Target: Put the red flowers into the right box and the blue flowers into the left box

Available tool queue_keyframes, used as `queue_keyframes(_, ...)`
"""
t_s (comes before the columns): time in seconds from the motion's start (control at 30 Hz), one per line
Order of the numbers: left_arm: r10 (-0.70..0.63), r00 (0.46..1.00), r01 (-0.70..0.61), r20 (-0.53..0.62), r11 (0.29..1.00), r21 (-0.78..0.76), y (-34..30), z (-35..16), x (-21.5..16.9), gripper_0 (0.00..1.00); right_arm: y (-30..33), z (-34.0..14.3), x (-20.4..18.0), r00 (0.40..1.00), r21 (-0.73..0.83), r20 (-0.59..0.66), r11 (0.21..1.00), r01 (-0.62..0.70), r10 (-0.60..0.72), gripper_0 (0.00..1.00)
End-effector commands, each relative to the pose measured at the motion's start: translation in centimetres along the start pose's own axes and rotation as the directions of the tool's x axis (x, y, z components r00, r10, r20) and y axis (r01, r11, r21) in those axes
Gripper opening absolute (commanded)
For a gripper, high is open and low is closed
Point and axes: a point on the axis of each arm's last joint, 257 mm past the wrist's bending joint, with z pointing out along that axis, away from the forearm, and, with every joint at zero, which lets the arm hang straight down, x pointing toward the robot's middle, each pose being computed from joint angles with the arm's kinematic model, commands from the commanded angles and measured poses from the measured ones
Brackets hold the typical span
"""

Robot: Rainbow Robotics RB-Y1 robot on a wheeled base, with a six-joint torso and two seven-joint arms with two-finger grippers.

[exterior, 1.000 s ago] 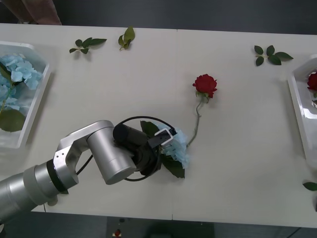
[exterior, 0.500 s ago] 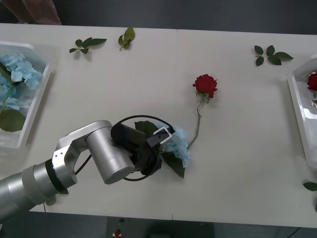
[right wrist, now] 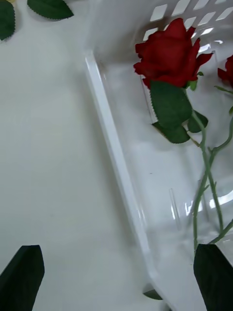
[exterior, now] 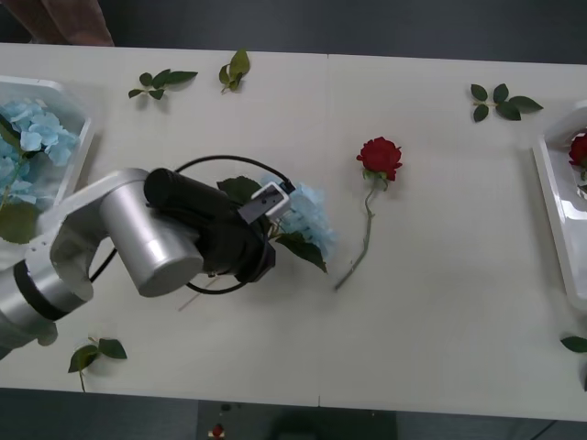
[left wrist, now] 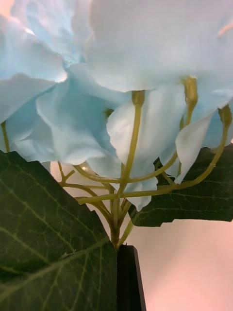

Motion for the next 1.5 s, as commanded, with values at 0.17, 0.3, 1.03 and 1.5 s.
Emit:
queue_keyframes(0.17,0.001,1.0,-0.004,-0.024,0.994,-0.105,4.8,-8.2,-1.4,0.0,7.2,-1.6,0.2,0.999,-0.074,0.035,0.997,-0.012,0.015,0.9)
queue_keyframes(0.3,-0.024,0.998,0.014,-0.061,0.987,-0.157,7.0,-11.1,-0.7,0.0,10.1,-1.2,1.0,1.0,-0.097,0.013,0.995,-0.019,0.02,0.9)
queue_keyframes(1.03,-0.523,0.851,0.492,0.043,0.765,-0.415,24.1,-29.9,11.9,0.0,25.3,2.1,5.6,1.0,-0.183,0.023,0.983,-0.017,0.021,0.89)
queue_keyframes(1.5,-0.664,0.709,0.657,0.238,0.499,-0.566,35.9,-34.2,20.9,0.0,30.3,6.7,8.3,0.998,-0.189,0.053,0.981,0.029,-0.02,0.9)
